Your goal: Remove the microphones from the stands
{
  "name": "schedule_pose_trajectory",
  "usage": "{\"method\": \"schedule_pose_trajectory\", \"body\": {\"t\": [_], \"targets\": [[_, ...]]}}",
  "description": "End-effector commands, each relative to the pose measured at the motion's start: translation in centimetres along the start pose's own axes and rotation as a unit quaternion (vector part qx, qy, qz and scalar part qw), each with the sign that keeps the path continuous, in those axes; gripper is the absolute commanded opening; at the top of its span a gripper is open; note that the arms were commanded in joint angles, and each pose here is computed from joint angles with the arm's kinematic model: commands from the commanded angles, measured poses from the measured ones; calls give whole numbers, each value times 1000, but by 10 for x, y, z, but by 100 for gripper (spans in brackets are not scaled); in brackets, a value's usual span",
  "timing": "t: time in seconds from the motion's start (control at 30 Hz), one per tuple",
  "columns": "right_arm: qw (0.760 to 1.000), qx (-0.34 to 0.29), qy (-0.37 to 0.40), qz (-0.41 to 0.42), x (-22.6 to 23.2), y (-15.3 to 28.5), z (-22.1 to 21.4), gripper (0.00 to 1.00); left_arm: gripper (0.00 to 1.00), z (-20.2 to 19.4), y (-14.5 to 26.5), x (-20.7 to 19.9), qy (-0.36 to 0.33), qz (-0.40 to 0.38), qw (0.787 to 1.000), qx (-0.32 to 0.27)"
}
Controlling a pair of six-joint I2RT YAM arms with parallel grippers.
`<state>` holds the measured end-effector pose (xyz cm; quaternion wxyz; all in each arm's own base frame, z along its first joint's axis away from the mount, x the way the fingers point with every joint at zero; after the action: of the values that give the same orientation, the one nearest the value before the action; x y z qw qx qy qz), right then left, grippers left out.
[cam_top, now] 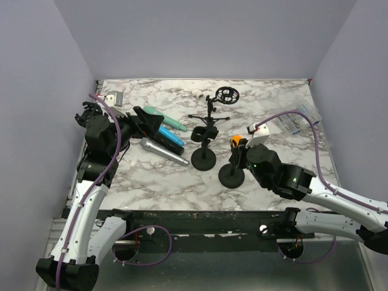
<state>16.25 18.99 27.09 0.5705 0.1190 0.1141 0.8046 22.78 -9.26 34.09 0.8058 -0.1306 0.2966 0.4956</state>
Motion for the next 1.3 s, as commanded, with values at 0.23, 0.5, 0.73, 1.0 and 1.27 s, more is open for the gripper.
{"method": "schedule_pose_trajectory", "body": {"t": [0.23, 0.5, 0.73, 1.0, 1.27], "targets": [[996, 73, 44, 10, -5, 6, -26, 33, 93, 1, 0, 0, -11, -8, 1000, -4], [999, 12, 26, 22, -9, 24, 18, 54, 93, 1, 2, 2, -24, 6, 1000, -15], [999, -43, -1, 29, -16, 40, 50, 66, 93, -1, 9, -4, -63, -10, 997, -49], [988, -132, -41, 62, -41, 80, 74, 77, 94, -9, 35, -23, -92, -75, 988, -102], [968, -216, -104, 68, -83, 123, 74, 87, 97, -13, 96, -37, -88, -142, 966, -196]]}}
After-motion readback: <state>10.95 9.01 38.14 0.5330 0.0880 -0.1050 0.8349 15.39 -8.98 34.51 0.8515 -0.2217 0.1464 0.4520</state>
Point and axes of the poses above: each gripper's point midway between its finger pads, its own y axis back along the fingers, its own x axis along the line the jaws close on, z = x × y, the point moved 7 cm from there along y, back along the fingers, and after that the axes turned 7 degrees about y, right-handed, at the moved point
